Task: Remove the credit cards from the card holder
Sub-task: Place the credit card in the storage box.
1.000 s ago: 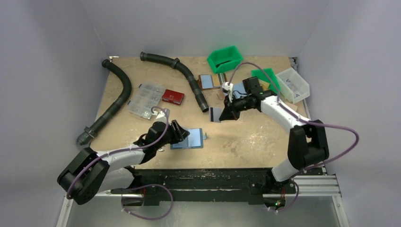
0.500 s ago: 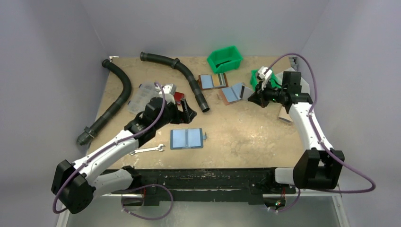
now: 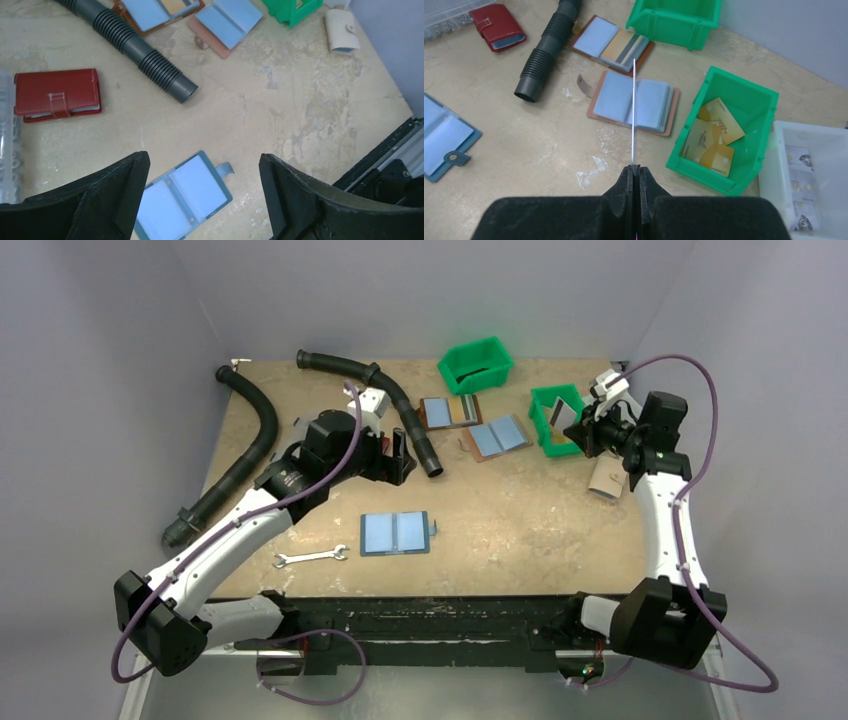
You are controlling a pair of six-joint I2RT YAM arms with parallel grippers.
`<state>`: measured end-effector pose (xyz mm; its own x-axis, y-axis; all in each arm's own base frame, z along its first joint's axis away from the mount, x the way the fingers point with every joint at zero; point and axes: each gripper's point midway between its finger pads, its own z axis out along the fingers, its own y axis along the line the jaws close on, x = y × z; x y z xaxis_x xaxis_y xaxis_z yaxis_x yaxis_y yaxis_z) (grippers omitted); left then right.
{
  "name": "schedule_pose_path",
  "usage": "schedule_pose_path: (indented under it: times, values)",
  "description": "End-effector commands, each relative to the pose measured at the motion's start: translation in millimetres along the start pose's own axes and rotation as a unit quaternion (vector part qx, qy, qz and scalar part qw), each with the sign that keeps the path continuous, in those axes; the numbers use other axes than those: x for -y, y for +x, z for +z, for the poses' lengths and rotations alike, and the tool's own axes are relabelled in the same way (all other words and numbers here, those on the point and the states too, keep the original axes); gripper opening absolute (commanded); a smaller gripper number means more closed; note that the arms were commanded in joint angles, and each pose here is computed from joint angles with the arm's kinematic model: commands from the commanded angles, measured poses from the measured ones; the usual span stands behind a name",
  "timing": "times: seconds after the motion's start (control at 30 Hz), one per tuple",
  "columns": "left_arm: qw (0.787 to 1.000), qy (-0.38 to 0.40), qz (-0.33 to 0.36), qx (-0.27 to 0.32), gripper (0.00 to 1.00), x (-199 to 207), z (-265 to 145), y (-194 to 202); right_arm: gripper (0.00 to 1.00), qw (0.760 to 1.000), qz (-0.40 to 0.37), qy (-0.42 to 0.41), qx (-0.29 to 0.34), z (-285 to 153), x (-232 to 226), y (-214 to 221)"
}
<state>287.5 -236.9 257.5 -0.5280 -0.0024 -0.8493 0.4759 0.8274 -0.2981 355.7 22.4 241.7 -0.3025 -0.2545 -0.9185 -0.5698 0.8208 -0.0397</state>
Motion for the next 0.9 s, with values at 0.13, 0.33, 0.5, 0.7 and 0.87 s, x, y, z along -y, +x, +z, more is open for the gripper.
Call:
schedule_pose_path:
  times: [0.13,0.33,0.5,0.7,0.87]
  values:
    - [0.991,-0.125,0.04,0.01,0.88,-63.8,-22.2,32.9,0.0,0.998,-0.008,0.047,0.03,-14.6,19.8,-13.6]
    - [0.989,-0.143,0.045,0.015,0.87,-70.2,-33.0,31.6,0.0,0.997,-0.011,0.072,0.033,-23.1,28.0,-15.3]
    - [0.991,-0.123,0.043,0.01,0.87,-63.6,-31.2,35.0,0.0,0.995,-0.015,0.095,0.027,-29.0,32.7,-15.8]
    - [0.992,-0.118,0.041,0.016,0.87,-61.4,-34.4,32.2,0.0,0.99,-0.028,0.136,-0.003,-39.4,48.4,-16.8]
    - [0.992,-0.118,0.041,0.019,0.87,-61.1,-36.6,31.3,0.0,0.985,-0.035,0.17,-0.018,-44.6,67.5,-25.6]
